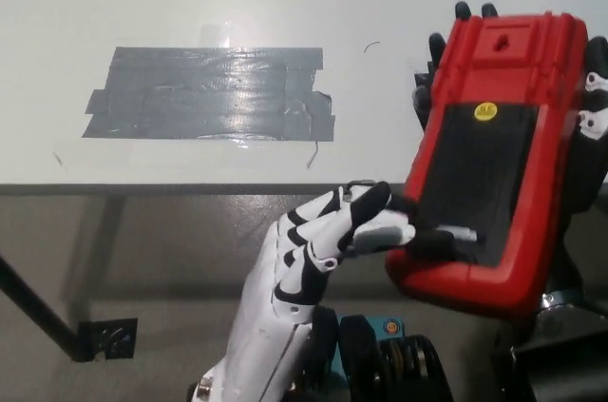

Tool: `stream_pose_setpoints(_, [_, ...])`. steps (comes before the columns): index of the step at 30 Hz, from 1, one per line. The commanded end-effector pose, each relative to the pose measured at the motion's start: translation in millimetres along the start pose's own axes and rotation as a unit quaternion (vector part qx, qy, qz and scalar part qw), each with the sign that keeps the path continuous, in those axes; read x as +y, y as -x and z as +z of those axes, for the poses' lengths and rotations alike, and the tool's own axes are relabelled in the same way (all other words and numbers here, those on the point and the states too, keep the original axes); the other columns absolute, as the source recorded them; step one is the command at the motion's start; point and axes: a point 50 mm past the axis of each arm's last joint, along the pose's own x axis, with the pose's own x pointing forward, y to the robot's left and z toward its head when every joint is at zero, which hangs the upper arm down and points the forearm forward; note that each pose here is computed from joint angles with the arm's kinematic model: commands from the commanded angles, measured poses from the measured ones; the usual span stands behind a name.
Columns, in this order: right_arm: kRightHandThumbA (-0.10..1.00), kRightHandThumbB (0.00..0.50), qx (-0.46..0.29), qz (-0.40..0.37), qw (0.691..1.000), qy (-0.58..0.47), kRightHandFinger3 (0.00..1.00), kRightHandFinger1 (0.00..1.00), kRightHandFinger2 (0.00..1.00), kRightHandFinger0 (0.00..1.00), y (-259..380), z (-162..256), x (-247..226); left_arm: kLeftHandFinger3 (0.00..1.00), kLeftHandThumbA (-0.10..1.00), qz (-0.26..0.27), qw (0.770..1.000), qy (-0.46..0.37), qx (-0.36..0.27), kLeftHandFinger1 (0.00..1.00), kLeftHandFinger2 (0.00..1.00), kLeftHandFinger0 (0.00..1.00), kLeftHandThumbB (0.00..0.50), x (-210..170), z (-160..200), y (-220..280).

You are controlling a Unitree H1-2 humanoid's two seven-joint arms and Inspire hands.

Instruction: The robot first picks the multimeter with right hand and then unfolds the black stand on the back of it using left hand

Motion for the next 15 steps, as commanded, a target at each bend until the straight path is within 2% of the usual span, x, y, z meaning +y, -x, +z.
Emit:
stream_pose_setpoints(1, [-0.10,0.097,-0.019,0.046,0.994,-0.093,1.00,0.23,0.85,0.00,-2,-7,30,1.00,0.85,0.006,0.999,-0.044,-0.030,0.41,0.52,0.87,0.364,0,-1,4])
stream_pose_setpoints(2, [-0.10,0.095,-0.021,0.047,0.994,-0.095,1.00,0.25,0.86,0.00,-2,-7,29,1.00,0.94,0.004,0.999,-0.041,-0.028,0.41,0.52,0.83,0.395,1,0,6])
stream_pose_setpoints(3, [-0.10,0.096,-0.022,0.048,0.994,-0.095,1.00,0.27,0.88,0.00,-3,-7,28,1.00,0.96,0.001,0.999,-0.045,-0.028,0.41,0.53,0.81,0.407,2,1,7])
stream_pose_setpoints(4, [-0.10,0.100,-0.024,0.043,0.994,-0.093,1.00,0.27,0.87,0.00,-4,-7,28,1.00,0.83,0.007,1.000,-0.018,-0.018,0.40,0.54,0.65,0.450,1,2,8])
stream_pose_setpoints(5, [-0.10,0.094,-0.025,0.041,0.995,-0.090,1.00,0.28,0.87,0.00,-5,-5,27,1.00,0.86,0.008,1.000,-0.008,-0.018,0.41,0.58,0.50,0.417,1,2,8])
stream_pose_setpoints(6, [-0.10,0.087,-0.025,0.042,0.995,-0.089,1.00,0.30,0.87,0.00,-6,-4,26,1.00,0.86,0.009,1.000,-0.007,-0.018,0.41,0.60,0.47,0.392,2,2,9])
stream_pose_setpoints(7, [-0.10,0.086,-0.025,0.043,0.995,-0.089,1.00,0.33,0.87,0.00,-6,-2,26,1.00,0.85,0.011,1.000,-0.005,-0.017,0.42,0.59,0.47,0.391,1,2,9])
stream_pose_setpoints(8, [-0.10,0.084,-0.025,0.046,0.995,-0.087,1.00,0.38,0.87,0.00,-8,0,24,1.00,0.60,0.022,1.000,-0.003,-0.020,0.40,0.58,0.42,0.262,1,2,7])
stream_pose_setpoints(9, [-0.10,0.076,-0.028,0.048,0.995,-0.080,1.00,0.40,0.86,0.00,-10,4,23,1.00,0.65,0.023,1.000,0.004,-0.019,0.42,0.59,0.48,0.310,3,2,7])
stream_pose_setpoints(10, [-0.10,0.092,-0.040,0.040,0.996,-0.069,1.00,0.44,0.84,0.00,-13,7,21,1.00,0.79,0.014,1.000,0.022,-0.008,0.53,0.68,0.65,0.467,5,5,8])
stream_pose_setpoints(11, [-0.10,0.084,-0.049,0.033,0.996,-0.063,1.00,0.43,0.84,0.00,-14,10,19,1.00,0.89,0.006,1.000,0.013,-0.008,0.56,0.68,0.81,0.493,9,8,7])
stream_pose_setpoints(12, [-0.10,0.081,-0.059,0.020,0.997,-0.054,1.00,0.44,0.85,0.00,-18,14,16,1.00,1.00,-0.001,1.000,0.002,0.004,0.60,0.66,1.00,0.500,15,12,7])
stream_pose_setpoints(15, [-0.10,0.047,-0.077,0.010,0.996,-0.036,1.00,0.53,0.88,0.00,-29,25,7,1.00,1.00,0.008,0.998,-0.049,-0.027,0.63,0.62,1.00,0.500,21,14,7])
